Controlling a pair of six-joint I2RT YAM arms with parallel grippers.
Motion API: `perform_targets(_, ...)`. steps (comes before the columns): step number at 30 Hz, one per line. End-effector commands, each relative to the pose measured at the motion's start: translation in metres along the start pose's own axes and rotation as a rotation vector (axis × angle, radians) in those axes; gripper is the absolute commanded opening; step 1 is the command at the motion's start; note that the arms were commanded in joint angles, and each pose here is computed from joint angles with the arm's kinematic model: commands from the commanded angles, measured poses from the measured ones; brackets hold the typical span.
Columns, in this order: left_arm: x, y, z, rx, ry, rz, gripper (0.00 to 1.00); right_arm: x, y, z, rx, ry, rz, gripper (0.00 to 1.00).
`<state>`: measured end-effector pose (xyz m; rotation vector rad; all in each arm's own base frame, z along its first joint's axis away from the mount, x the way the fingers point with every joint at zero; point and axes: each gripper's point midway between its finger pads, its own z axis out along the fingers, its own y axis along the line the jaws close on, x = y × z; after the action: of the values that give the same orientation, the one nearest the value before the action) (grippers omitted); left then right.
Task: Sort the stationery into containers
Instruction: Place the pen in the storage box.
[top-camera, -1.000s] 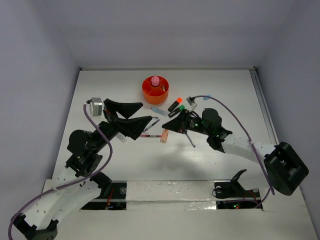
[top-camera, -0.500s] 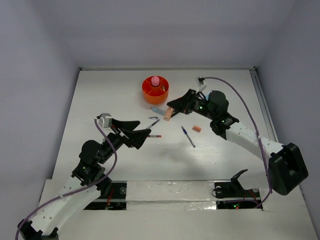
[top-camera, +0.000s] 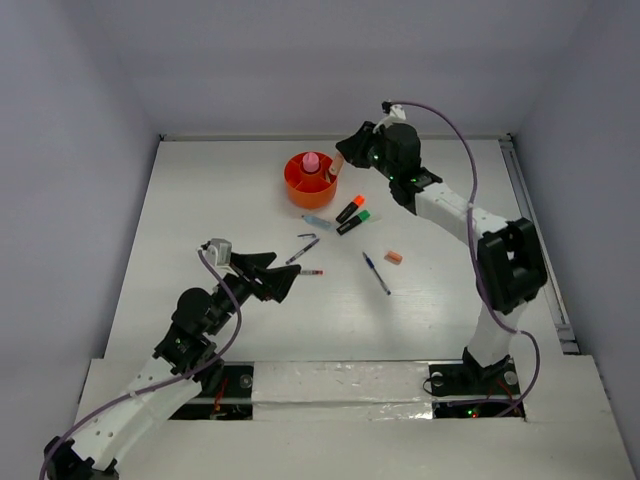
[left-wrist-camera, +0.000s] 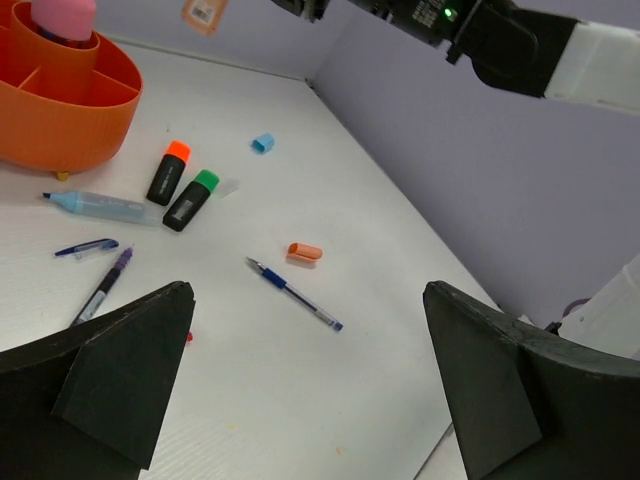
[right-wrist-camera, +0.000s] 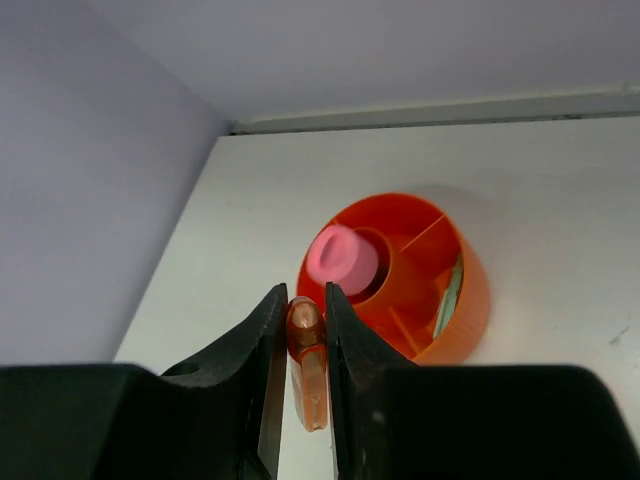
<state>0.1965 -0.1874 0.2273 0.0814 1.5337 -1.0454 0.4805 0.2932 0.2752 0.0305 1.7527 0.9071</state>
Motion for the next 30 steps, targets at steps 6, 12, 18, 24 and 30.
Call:
perform_targets(6,-0.004,0.008,0.007,-0.01,-0.042,0.086,0.99,-0.025,-0.041,0.073,0.143,-0.079,-0.152,0.0)
perform_targets(12,-0.01,0.019,0.002,-0.068,-0.082,0.079,0.99,-0.008,-0.067,0.102,0.187,-0.057,-0.212,0.0)
perform_targets(18,-0.014,0.036,0.0,-0.163,-0.112,0.069,0.99,0.009,-0.079,0.112,0.192,-0.032,-0.226,0.0)
perform_targets(24,-0.013,0.055,0.0,-0.267,-0.112,0.059,0.99,0.023,-0.08,0.111,0.168,0.001,-0.207,0.09)
perform_targets(30,-0.013,0.073,-0.006,-0.375,-0.132,0.021,0.99,0.018,-0.064,0.101,0.115,0.008,-0.196,0.51)
